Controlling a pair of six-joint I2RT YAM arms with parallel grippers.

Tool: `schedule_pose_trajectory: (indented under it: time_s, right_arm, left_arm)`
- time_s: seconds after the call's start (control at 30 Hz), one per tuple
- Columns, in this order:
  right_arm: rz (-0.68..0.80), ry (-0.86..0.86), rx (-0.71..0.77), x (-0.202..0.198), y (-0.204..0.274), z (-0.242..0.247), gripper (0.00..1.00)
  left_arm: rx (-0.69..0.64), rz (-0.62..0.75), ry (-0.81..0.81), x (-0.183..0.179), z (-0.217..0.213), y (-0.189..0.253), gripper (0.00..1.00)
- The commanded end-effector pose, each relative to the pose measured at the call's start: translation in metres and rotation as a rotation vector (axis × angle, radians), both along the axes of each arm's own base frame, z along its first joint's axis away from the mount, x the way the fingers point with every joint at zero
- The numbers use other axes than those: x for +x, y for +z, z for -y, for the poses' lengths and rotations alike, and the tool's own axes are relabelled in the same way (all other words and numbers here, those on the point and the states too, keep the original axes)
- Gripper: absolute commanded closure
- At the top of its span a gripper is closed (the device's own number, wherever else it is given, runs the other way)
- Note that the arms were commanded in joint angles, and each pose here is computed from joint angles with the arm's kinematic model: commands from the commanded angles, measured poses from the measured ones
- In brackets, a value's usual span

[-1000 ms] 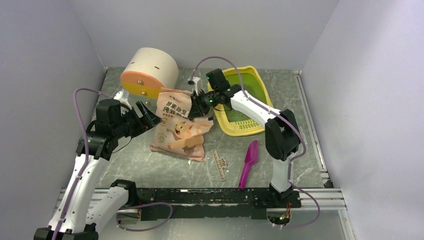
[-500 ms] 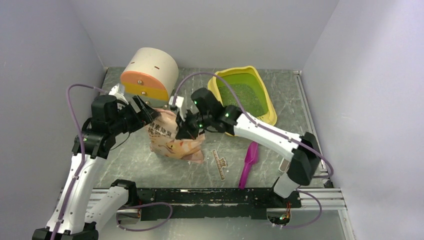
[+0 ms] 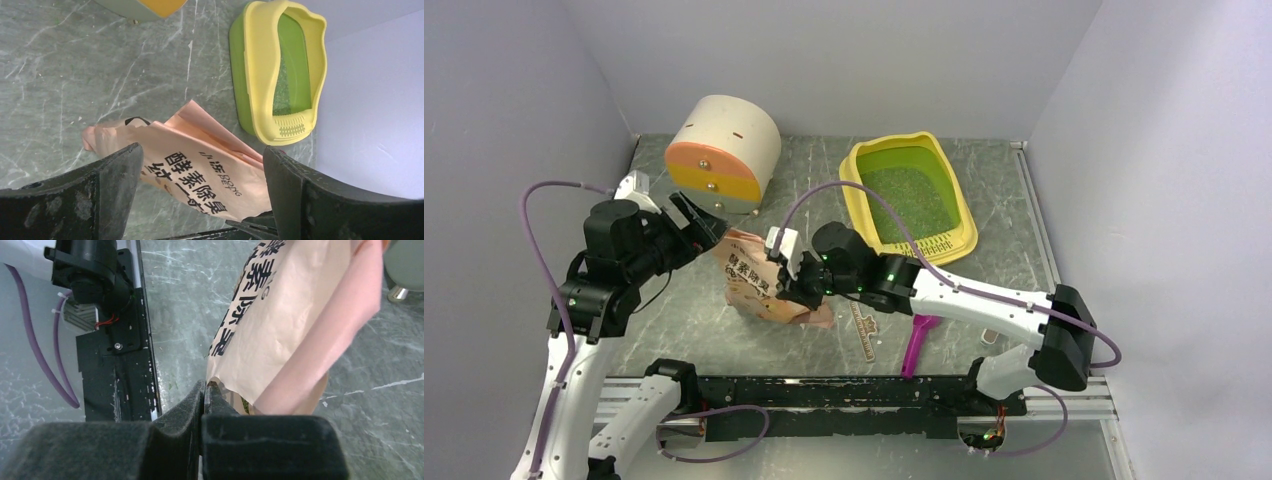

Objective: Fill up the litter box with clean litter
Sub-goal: Open the cat litter bag at the center of the board.

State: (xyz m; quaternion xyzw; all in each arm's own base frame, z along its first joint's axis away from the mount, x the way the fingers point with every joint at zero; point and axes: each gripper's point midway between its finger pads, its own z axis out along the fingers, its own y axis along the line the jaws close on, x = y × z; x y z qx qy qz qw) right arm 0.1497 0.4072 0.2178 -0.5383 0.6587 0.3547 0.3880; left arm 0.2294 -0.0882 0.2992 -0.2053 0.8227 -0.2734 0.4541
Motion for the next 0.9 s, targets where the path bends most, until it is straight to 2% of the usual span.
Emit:
schedule_pose_trajectory:
  time_s: [0.0,0.1,0.2,0.33,0.63,0.77,0.87]
  right_arm:
    - [0.078,-0.077,0.047,0.007,0.009,0.0,1.0]
    - [0.122,-0.064,0.061,0.005,0.008,0.002,1.0]
    - [0.153,-0.053,0.06,0.003,0.009,0.001,1.0]
    - [0.21,-0.02,0.027,-0.007,0.007,-0.004,1.0]
    - [0.302,0.056,-0.032,-0.036,-0.001,-0.012,1.0]
    - [0.359,0.041,-0.064,-0.038,-0.001,-0.017,1.0]
    - [0.393,0.03,-0.061,-0.039,0.004,-0.019,1.0]
  left_arm:
    - [0.048,-0.074,-0.061,-0.007,0.004,-0.02,0.06]
    - [-0.036,-0.135,-0.125,-0.008,0.022,-0.022,0.07]
    - [-0.123,-0.132,-0.157,-0.008,0.035,-0.017,0.06]
    - [-0.177,-0.181,-0.17,-0.012,0.042,-0.021,0.06]
    - [-0.235,-0.181,-0.191,-0.016,0.05,-0.008,0.06]
    - [-0.242,-0.243,-0.244,-0.025,0.056,-0.024,0.13]
    - [-0.193,-0.268,-0.257,-0.031,0.052,-0.038,0.18]
